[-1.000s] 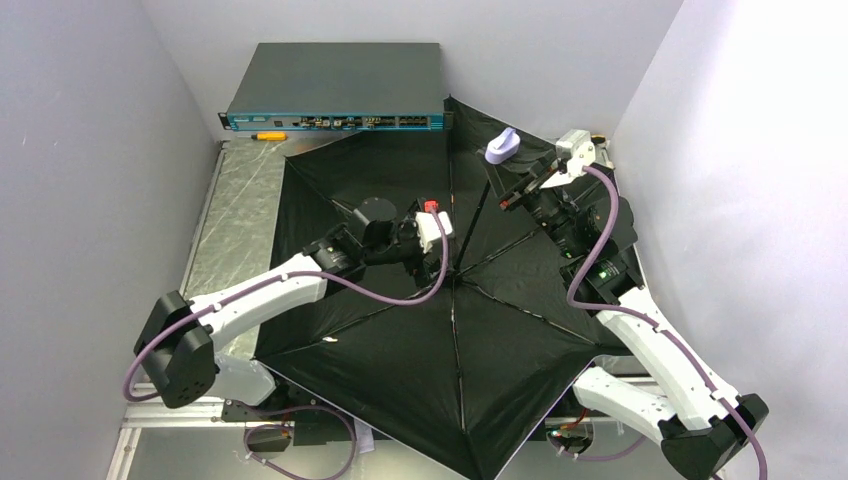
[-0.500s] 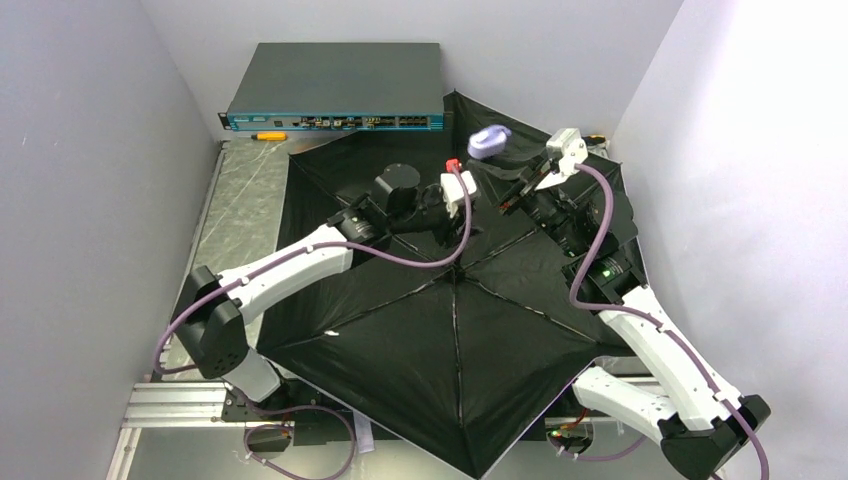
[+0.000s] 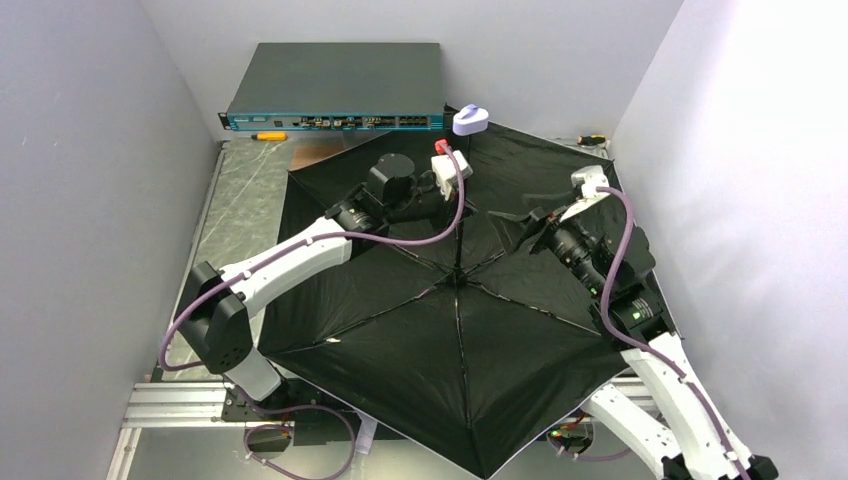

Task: Open the umbrella

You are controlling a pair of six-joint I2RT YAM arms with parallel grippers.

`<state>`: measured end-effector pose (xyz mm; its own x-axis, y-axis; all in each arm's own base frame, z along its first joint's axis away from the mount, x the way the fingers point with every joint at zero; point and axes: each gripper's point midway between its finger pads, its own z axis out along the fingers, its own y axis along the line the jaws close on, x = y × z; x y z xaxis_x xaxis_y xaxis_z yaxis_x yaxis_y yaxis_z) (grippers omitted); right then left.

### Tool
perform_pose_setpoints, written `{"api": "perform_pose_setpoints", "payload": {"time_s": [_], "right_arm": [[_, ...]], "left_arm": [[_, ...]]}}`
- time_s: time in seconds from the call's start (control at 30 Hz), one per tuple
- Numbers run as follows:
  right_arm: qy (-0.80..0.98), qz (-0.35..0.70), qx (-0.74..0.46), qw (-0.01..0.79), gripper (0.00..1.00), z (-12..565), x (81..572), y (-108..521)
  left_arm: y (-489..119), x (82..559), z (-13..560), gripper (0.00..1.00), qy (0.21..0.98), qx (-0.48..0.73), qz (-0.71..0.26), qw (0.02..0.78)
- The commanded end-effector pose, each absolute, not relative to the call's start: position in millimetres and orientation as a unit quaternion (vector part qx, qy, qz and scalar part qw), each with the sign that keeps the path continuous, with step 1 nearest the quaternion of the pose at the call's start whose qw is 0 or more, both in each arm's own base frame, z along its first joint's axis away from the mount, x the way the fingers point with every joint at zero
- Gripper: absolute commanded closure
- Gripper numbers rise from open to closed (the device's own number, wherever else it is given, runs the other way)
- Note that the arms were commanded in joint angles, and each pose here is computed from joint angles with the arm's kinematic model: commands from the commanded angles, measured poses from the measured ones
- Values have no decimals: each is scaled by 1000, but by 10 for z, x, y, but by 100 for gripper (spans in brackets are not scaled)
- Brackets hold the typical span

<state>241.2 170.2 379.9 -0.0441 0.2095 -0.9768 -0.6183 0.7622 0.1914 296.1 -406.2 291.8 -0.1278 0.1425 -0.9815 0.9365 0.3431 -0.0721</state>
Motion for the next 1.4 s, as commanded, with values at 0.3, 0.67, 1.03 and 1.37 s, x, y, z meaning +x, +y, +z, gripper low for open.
{"api": "perform_pose_setpoints", "payload": {"time_s": [0.3, 0.67, 1.03, 1.37], "right_arm": [[669, 258, -365, 594, 17, 2374, 2364, 1874], [646, 251, -415, 589, 35, 2042, 2879, 2202], [648, 255, -466, 547, 100, 2071, 2786, 2249], [713, 234, -487, 447, 100, 2040, 2775, 2164]], "left_arm": [[-4117, 2757, 3485, 92, 594, 418, -458, 512], [-4102, 2648, 3618, 92, 572, 418, -482, 516], [-3446, 2609, 3785, 18, 543, 521, -326, 572], [-2823, 2099, 3852, 7, 295, 775, 34, 558]]}}
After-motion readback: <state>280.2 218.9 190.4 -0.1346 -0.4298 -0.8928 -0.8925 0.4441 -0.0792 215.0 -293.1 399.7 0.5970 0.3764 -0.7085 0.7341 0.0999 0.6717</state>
